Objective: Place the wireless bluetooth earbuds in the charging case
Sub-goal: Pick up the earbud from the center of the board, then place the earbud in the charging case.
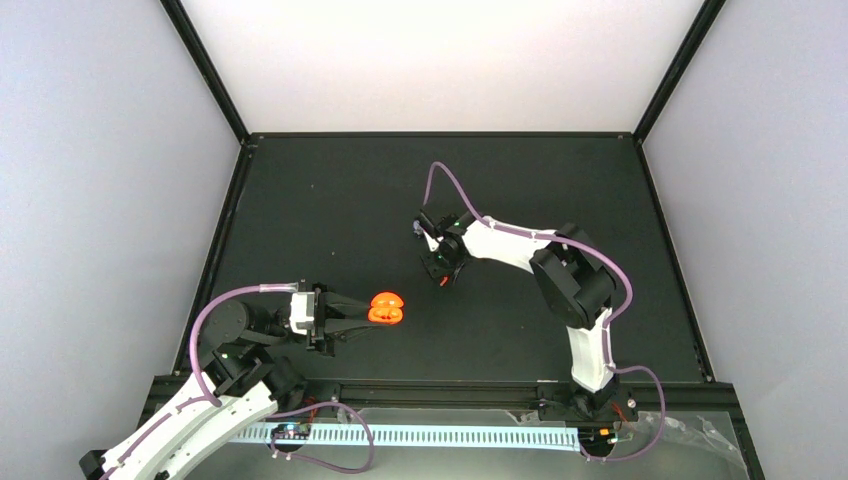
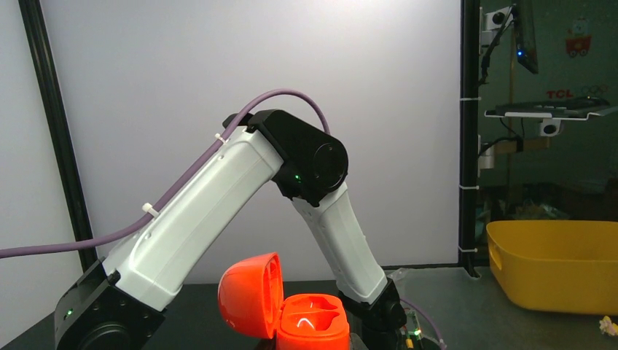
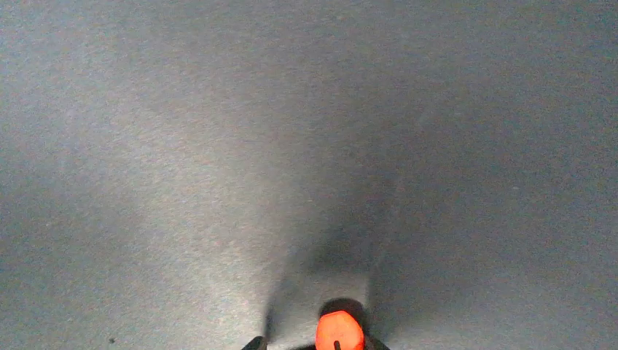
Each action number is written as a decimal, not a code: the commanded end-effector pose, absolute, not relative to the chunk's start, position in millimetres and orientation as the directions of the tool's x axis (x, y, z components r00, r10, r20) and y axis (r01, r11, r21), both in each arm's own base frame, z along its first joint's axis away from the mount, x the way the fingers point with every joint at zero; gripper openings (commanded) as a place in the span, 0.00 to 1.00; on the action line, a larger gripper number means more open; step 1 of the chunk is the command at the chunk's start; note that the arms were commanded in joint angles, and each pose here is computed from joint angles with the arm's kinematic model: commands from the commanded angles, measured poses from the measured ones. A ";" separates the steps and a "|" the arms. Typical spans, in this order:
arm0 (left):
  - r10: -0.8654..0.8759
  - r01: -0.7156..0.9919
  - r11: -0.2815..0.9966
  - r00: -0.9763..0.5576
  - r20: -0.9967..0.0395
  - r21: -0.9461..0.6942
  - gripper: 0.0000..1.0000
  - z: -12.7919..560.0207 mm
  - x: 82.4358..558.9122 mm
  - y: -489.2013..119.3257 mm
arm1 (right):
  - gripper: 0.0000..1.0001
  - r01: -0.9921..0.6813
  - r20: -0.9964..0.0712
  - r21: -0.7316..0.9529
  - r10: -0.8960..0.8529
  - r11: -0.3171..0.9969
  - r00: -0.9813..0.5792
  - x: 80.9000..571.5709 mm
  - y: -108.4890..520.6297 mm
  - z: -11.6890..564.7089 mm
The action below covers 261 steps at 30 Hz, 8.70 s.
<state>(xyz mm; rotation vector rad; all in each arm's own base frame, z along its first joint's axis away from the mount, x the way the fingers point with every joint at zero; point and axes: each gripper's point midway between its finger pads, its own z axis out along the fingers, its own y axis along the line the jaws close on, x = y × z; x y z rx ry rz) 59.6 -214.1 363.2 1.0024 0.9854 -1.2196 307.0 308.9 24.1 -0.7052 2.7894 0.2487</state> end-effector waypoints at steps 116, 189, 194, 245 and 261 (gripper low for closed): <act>-0.269 0.994 0.066 0.103 -0.958 0.089 0.02 366.8 55.1 -212.0 | 0.10 -0.301 -0.194 0.006 -0.294 0.954 -0.936 300.3 309.9 -1.6; -0.535 0.981 0.168 0.175 -0.827 0.099 0.02 466.9 96.0 -221.4 | 0.11 -0.966 -0.951 0.021 0.304 0.257 0.060 84.9 305.9 540.4; -0.553 0.984 0.156 0.158 -0.818 0.084 0.02 469.0 94.9 -219.5 | 0.11 -0.966 -0.955 0.021 0.291 0.256 0.056 83.0 316.0 532.4; -0.603 0.988 0.143 0.131 -0.787 0.055 0.02 483.3 90.3 -209.4 | 0.11 -0.960 -0.975 0.053 0.222 0.274 0.010 94.1 346.1 504.8; -0.606 0.989 0.140 0.127 -0.785 0.052 0.02 485.9 89.9 -208.8 | 0.16 -0.959 -0.981 0.052 0.194 0.277 0.002 94.8 346.7 498.9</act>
